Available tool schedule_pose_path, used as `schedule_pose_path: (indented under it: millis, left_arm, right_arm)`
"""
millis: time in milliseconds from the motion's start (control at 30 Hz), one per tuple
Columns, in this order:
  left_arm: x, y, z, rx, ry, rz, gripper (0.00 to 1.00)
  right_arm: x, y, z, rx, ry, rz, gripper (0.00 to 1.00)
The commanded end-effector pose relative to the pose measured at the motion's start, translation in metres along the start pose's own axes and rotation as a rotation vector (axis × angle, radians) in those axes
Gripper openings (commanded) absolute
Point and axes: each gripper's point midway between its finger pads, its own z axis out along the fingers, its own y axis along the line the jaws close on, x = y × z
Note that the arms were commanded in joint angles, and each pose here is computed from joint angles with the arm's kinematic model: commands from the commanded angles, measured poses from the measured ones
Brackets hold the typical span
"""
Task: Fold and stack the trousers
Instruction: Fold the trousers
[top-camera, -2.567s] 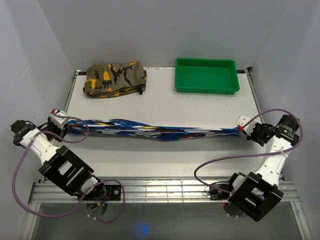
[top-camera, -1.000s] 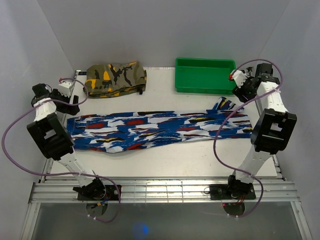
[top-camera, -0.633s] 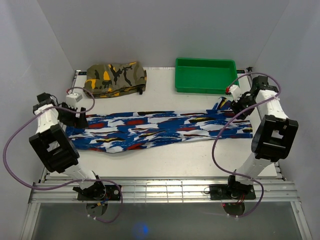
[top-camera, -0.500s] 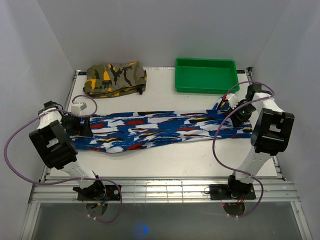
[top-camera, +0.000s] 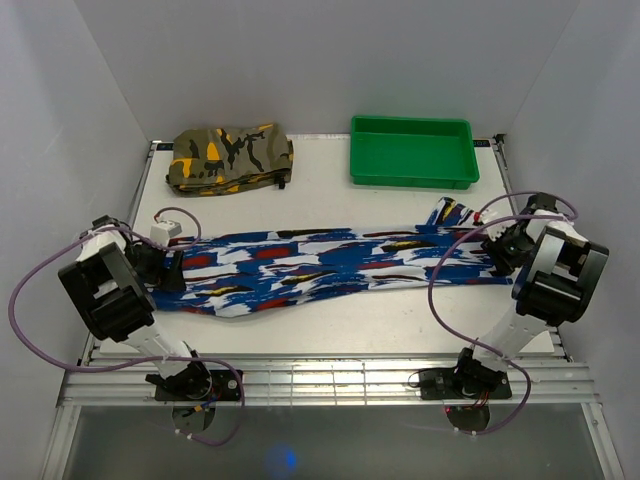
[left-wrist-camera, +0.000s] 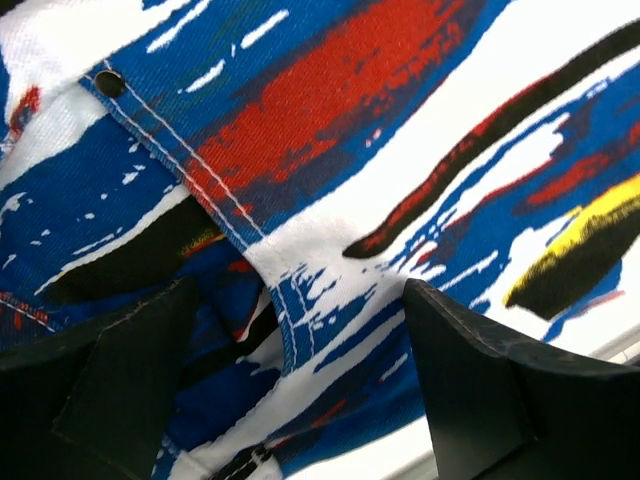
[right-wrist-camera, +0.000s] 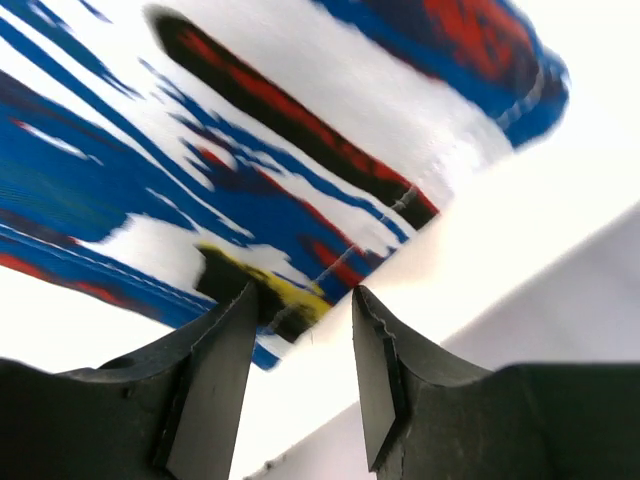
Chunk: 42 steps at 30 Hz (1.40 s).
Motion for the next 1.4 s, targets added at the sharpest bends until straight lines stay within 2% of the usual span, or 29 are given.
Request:
schedule_pose_path:
  millis: [0, 67, 100, 167, 200, 333, 400, 467, 533, 567, 633, 667, 767, 867, 1033, 1167, 1267, 1367]
  left_arm:
    - [0.013, 0.001, -0.024, -0.042, 0.043, 0.081, 0.96]
    - [-0.015, -0.006, -0.036, -0.015, -0.073, 0.076, 0.98]
    - [-0.036, -0.002, -0.048, -0.031, -0.134, 0.097, 0.98]
    - [-0.066, -0.016, -0.061, 0.003, -0.24, 0.126, 0.98]
    - [-0.08, -0.027, -0.061, 0.023, -0.251, 0.166, 0.98]
    - [-0.119, -0.074, -0.049, 0.098, -0.285, 0.27, 0.98]
    - [-0.143, -0.095, -0.035, 0.126, -0.304, 0.278, 0.92]
    - [-0.166, -0.119, -0.019, 0.166, -0.309, 0.318, 0.88]
    - [-0.175, -0.126, 0.004, 0.19, -0.272, 0.311, 0.81]
    - [-0.187, -0.128, 0.009, 0.188, -0.282, 0.32, 0.79]
    - [-0.192, -0.142, 0.035, 0.235, -0.227, 0.327, 0.77]
    - [-0.2, -0.157, 0.044, 0.252, -0.216, 0.371, 0.77]
    - [-0.196, -0.168, 0.068, 0.277, -0.16, 0.389, 0.8]
    - [-0.179, -0.173, 0.084, 0.279, -0.102, 0.424, 0.8]
    - [-0.128, -0.175, 0.096, 0.295, -0.017, 0.431, 0.82]
    - [-0.095, -0.172, 0.097, 0.287, 0.049, 0.459, 0.83]
    - [-0.067, -0.16, 0.096, 0.268, 0.109, 0.478, 0.83]
    - [-0.043, -0.144, 0.091, 0.254, 0.15, 0.473, 0.83]
  right_arm:
    - [0.049, 0.003, -0.01, 0.009, 0.145, -0.065, 0.48]
    - [0.035, 0.004, -0.027, 0.02, 0.101, -0.077, 0.48]
    - [0.017, 0.006, -0.032, 0.014, 0.031, -0.081, 0.49]
    - [-0.012, 0.017, -0.047, -0.002, -0.031, -0.084, 0.5]
    - [-0.036, 0.017, -0.058, -0.007, -0.106, -0.094, 0.5]
    - [-0.103, 0.049, -0.077, -0.068, -0.238, -0.134, 0.52]
    - [-0.137, 0.067, -0.079, -0.082, -0.302, -0.143, 0.51]
    - [-0.16, 0.079, -0.076, -0.097, -0.33, -0.16, 0.49]
    - [-0.181, 0.073, -0.072, -0.063, -0.368, -0.13, 0.44]
    - [-0.186, 0.073, -0.065, -0.068, -0.363, -0.134, 0.43]
    - [-0.196, 0.056, -0.063, -0.02, -0.367, -0.166, 0.43]
    - [-0.193, 0.048, -0.053, -0.003, -0.326, -0.179, 0.43]
    - [-0.187, 0.021, -0.045, 0.063, -0.267, -0.257, 0.43]
    - [-0.189, -0.023, -0.045, 0.133, -0.267, -0.221, 0.44]
    - [-0.191, -0.046, -0.021, 0.07, -0.244, -0.165, 0.43]
    - [-0.154, -0.047, 0.025, 0.004, -0.132, -0.081, 0.42]
    - [-0.115, -0.049, 0.04, -0.046, -0.051, -0.014, 0.42]
    - [-0.077, -0.043, 0.035, -0.12, -0.009, 0.033, 0.4]
